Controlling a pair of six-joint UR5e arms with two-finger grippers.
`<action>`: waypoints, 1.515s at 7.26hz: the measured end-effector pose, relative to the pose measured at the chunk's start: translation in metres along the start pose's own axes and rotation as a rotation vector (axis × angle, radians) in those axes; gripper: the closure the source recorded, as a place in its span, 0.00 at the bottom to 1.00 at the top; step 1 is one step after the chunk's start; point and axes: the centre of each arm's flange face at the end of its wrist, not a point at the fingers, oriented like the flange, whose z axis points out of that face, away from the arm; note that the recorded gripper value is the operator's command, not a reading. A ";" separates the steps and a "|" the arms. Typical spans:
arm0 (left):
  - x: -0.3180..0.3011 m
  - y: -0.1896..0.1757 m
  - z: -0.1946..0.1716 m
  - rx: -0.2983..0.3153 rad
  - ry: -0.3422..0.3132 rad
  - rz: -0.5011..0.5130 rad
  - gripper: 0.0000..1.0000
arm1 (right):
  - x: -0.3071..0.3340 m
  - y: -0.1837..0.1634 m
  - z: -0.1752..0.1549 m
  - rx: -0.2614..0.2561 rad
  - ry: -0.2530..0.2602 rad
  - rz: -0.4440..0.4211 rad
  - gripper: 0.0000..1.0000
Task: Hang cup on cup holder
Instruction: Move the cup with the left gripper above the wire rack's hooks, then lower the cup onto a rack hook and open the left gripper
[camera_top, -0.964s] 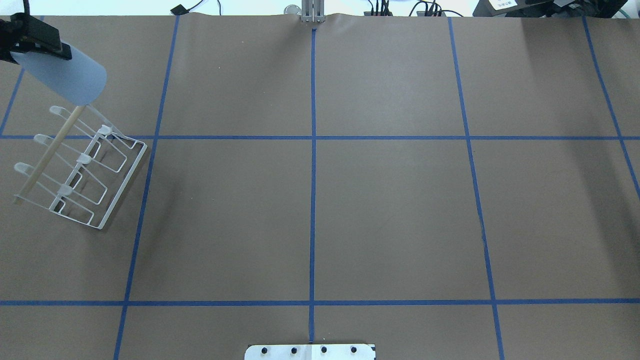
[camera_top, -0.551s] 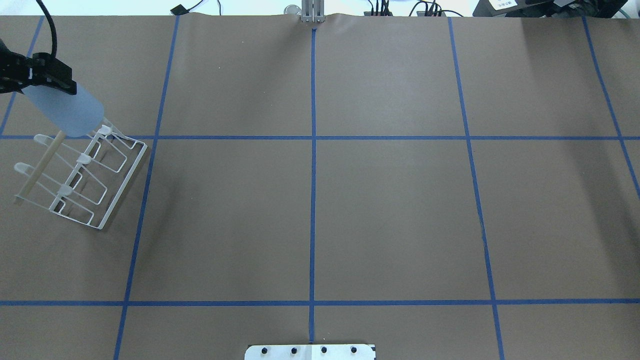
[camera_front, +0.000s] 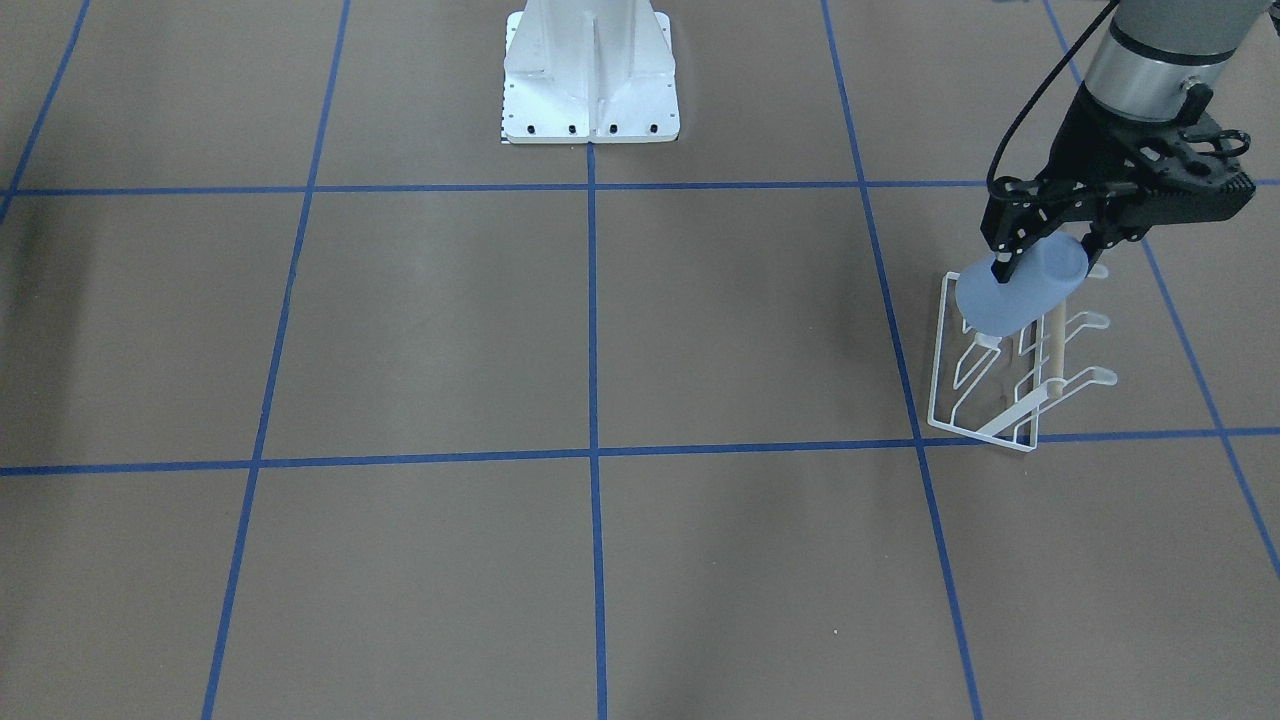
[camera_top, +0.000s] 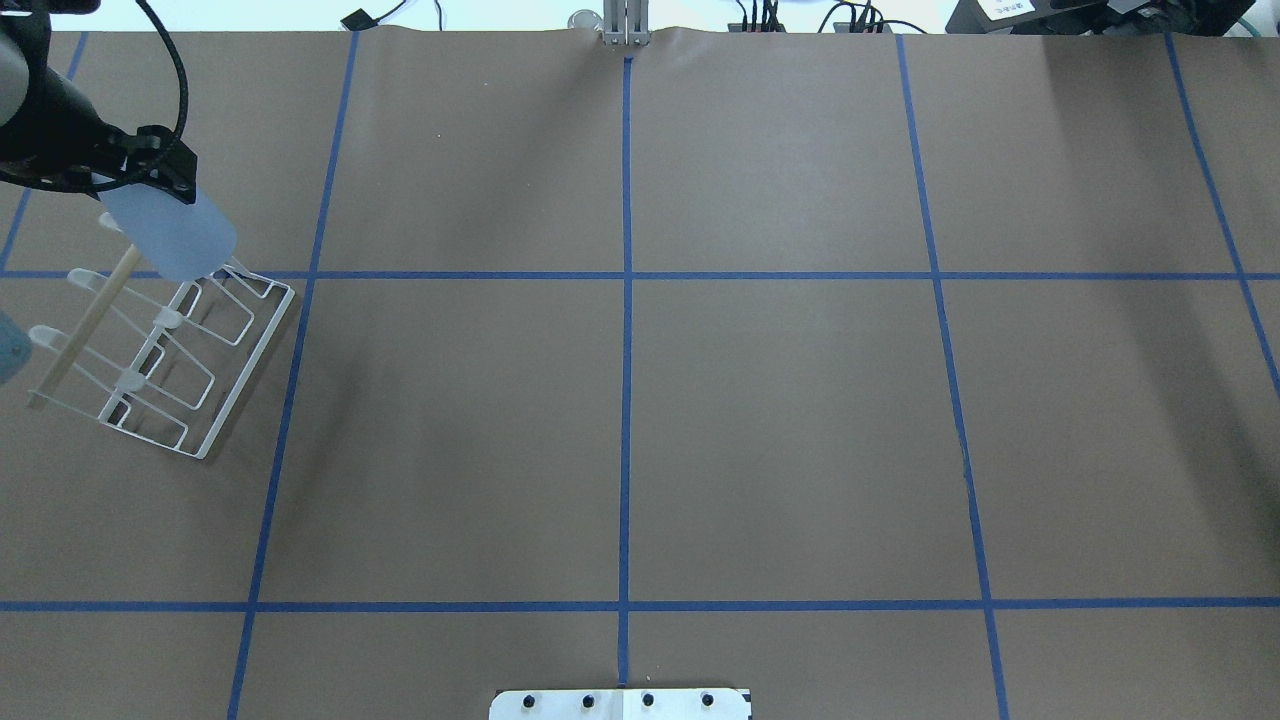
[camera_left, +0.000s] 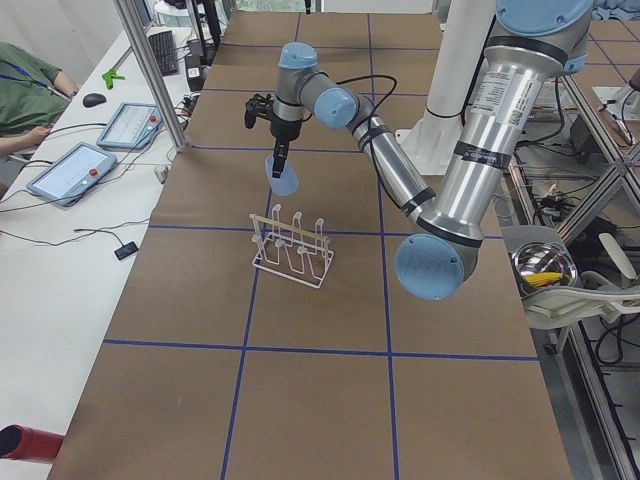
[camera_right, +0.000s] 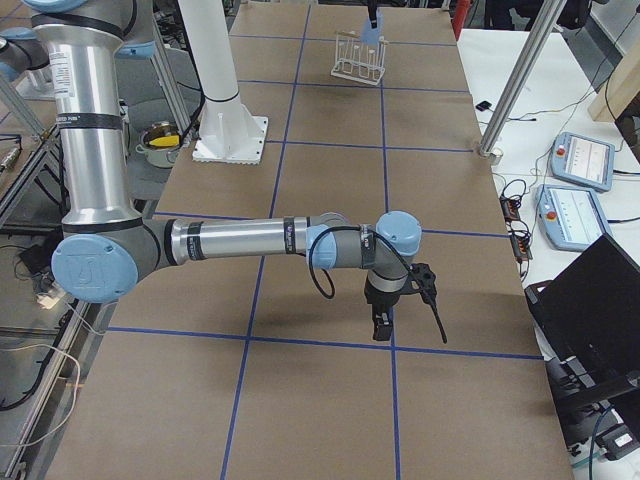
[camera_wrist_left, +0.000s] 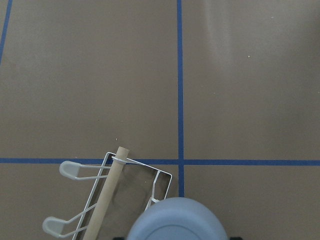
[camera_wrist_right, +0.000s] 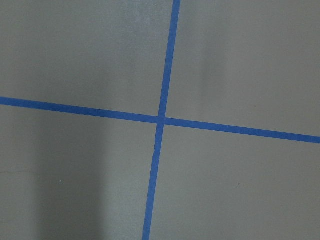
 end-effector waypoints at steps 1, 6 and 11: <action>0.000 -0.003 0.007 -0.005 -0.006 0.008 1.00 | 0.000 0.000 0.000 -0.001 0.001 0.000 0.00; -0.010 -0.019 0.044 -0.004 -0.007 0.025 1.00 | -0.002 -0.002 -0.002 0.000 0.001 -0.002 0.00; -0.018 -0.013 0.054 -0.022 -0.020 0.020 1.00 | -0.001 0.000 0.001 -0.005 0.001 0.000 0.00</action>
